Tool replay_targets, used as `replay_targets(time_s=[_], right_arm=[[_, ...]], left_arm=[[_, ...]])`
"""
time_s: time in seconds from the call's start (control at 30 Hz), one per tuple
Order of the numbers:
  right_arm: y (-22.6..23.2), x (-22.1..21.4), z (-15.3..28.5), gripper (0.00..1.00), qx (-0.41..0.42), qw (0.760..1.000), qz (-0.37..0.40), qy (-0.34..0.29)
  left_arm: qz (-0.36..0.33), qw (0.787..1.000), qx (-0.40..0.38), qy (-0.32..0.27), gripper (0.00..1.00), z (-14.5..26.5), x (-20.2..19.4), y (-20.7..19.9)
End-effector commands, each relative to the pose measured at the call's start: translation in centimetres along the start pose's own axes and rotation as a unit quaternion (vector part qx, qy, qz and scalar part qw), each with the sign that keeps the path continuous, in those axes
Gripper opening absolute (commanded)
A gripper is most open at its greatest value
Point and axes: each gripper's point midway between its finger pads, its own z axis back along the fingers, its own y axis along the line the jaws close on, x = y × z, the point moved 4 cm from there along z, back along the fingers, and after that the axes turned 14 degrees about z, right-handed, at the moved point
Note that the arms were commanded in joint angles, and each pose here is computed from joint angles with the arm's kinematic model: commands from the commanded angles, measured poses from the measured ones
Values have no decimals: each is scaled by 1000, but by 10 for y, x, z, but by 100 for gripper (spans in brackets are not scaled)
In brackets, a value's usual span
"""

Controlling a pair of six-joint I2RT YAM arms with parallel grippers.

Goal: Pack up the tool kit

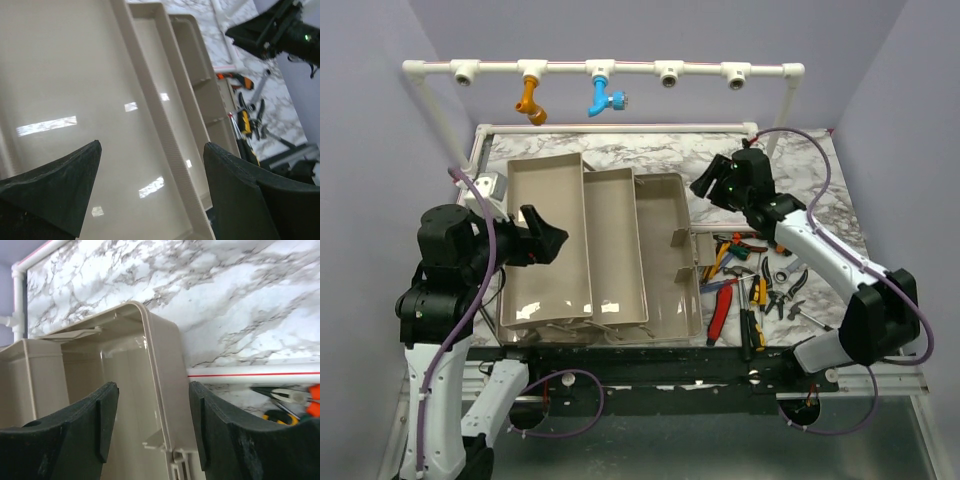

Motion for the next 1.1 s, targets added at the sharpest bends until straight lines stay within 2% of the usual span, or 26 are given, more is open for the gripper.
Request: replay_targets(time_s=[0.0,0.13,0.23,0.37,0.43,0.53,0.63,0.73,0.9,1.07], right_arm=[[-27,14,39,66,-88,995,32,-13],[-58,-2,68,70,-164,986,31,-13],[-79,-25,83,71,-208,978,24,-2],[-97,-65,91,71,-241,969,-15,49],[-94,-87,94,71,-215,973,-30,83],[-82,-110,101,72,-136,983,-9,123],[-79,-129,111,75,-110,981,-11,158],[-86,-151,120,74,-134,971,-13,198],[-70,-189,120,72,-110,968,-29,224],[-70,-215,118,71,-150,957,-8,246]], left_arm=[[-35,997,-71,14,84,-4,-10,-25],[-65,993,-99,-7,84,-5,-14,-31],[-93,987,-115,-56,84,-2,-14,-27],[-116,979,-129,-107,84,5,-18,-21],[-123,972,-155,-127,84,11,-22,-22],[-131,962,-178,-160,84,20,-25,-22],[-134,956,-191,-177,83,22,-28,-21],[-132,953,-207,-180,84,22,-31,-22],[-134,940,-236,-208,84,19,-35,-23],[-140,936,-236,-221,84,20,-36,-19]])
